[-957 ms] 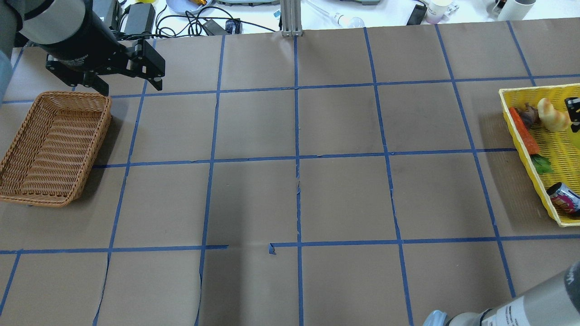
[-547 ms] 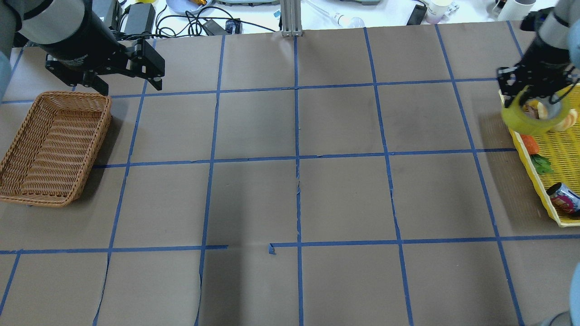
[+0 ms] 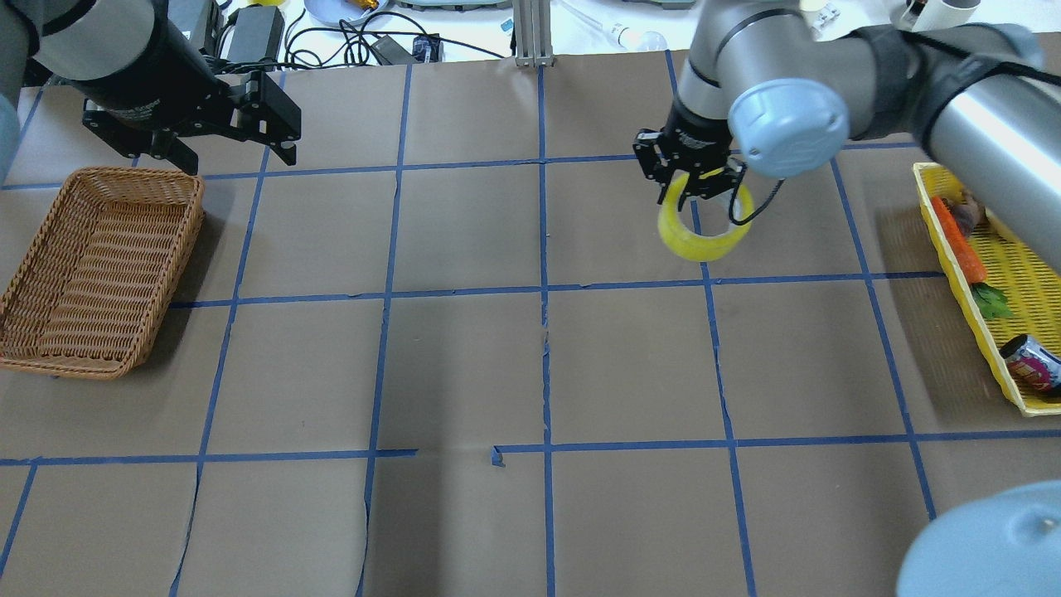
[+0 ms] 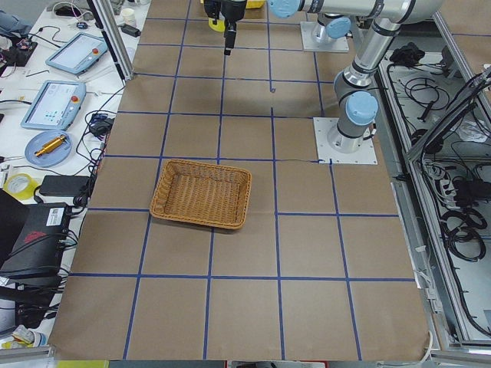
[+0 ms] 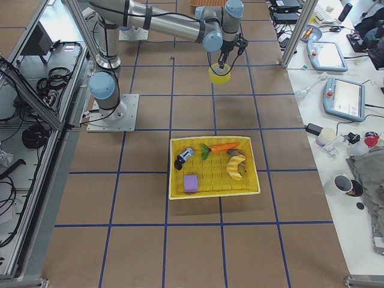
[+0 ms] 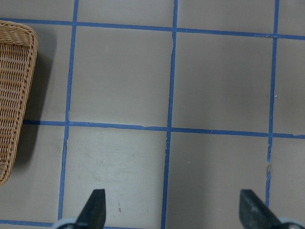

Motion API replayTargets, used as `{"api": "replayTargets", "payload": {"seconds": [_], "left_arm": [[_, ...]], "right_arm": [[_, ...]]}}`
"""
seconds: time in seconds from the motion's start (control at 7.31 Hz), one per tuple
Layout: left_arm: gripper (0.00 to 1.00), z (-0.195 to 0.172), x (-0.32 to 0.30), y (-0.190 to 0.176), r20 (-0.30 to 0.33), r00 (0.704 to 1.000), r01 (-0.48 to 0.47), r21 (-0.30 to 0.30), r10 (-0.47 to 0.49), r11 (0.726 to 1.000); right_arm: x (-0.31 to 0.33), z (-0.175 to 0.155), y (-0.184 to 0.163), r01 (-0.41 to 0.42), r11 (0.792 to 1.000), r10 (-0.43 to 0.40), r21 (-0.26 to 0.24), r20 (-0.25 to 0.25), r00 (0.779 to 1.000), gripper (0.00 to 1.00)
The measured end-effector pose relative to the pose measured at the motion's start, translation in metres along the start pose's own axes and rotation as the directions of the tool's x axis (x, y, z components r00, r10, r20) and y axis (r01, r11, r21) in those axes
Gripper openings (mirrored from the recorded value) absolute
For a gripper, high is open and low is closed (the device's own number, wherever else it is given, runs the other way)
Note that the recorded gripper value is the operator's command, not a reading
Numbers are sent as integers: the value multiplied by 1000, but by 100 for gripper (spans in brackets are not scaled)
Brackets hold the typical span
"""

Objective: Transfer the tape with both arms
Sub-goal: 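Carry the tape roll with the right gripper to the table center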

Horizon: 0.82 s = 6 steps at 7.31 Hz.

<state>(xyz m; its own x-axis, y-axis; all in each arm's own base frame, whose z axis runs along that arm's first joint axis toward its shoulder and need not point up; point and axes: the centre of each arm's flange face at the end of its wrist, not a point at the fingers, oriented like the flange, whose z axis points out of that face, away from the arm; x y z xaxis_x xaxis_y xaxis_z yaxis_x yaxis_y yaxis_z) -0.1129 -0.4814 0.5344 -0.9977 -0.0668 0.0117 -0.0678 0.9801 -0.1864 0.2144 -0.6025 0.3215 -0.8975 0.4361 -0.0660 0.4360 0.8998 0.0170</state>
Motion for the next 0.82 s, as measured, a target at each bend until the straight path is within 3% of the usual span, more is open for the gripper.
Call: {"api": "replayTargets", "payload": {"seconds": [0.27,0.82], "left_arm": [[100,0,-1,0,0,1000,0,0,0,1000],[100,0,-1,0,1,1000,-1,0,1,1000]], "right_arm": [[-73,39,0,-10,1000,9,26,37,999,0],[-154,110,8,-106,994,107,-20,34,994,0]]}}
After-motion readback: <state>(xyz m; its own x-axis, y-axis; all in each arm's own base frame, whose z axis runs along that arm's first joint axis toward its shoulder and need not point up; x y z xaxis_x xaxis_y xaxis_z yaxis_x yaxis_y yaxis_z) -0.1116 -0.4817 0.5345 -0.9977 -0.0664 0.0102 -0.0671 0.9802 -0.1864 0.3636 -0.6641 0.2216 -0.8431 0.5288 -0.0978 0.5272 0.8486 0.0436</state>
